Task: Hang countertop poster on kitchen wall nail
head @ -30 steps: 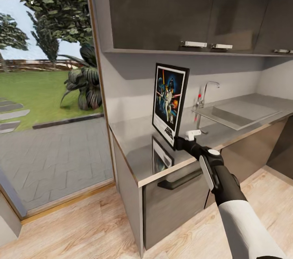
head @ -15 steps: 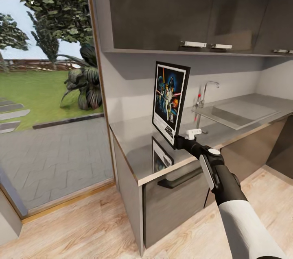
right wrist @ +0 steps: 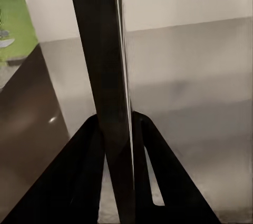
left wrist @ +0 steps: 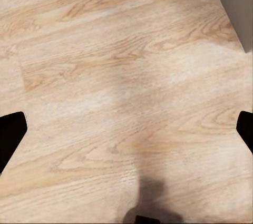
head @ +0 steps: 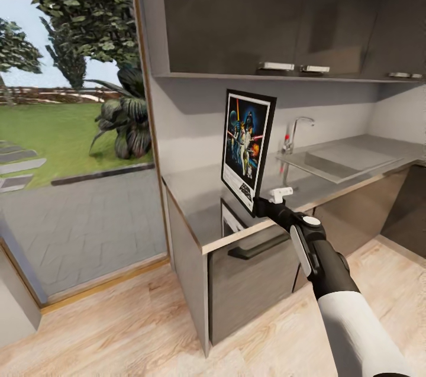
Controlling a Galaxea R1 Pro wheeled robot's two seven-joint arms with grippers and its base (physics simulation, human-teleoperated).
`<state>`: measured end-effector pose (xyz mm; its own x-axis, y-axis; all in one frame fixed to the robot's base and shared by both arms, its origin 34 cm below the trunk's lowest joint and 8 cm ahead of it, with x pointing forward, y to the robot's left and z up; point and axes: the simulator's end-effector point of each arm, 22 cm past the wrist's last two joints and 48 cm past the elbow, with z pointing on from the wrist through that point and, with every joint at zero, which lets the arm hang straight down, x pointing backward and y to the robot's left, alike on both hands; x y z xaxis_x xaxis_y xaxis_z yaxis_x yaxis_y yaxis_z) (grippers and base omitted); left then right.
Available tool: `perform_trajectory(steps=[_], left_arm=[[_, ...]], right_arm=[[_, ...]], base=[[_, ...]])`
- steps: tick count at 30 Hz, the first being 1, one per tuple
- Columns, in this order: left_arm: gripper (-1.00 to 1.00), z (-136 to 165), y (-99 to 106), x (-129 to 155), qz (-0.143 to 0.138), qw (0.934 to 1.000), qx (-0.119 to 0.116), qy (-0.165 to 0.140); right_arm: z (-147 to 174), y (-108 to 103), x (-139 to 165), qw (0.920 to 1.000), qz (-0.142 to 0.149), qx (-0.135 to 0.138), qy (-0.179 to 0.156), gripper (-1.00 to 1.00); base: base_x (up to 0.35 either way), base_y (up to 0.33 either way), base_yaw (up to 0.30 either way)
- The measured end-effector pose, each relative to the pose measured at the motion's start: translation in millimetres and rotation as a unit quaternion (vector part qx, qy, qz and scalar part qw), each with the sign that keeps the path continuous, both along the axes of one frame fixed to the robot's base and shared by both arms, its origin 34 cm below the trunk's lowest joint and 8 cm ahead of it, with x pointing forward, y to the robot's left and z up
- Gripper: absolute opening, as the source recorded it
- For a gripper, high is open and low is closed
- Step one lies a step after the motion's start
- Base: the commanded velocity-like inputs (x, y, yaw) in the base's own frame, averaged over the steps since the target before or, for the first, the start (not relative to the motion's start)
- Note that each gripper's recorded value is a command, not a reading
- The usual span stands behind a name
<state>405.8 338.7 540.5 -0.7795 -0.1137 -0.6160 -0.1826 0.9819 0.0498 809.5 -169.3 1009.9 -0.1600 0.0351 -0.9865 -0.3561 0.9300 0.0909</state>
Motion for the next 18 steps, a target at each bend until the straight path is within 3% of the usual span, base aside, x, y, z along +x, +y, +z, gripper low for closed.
perform_trajectory(steps=[18], left_arm=[[1.0, 0, 0, 0, 0.0, 1.0, 0.0, 0.0]], right_arm=[[7, 0, -4, 1.0, 0.002, 0.001, 0.002, -1.0]], base=[[-0.332, 0.0, 0.0]])
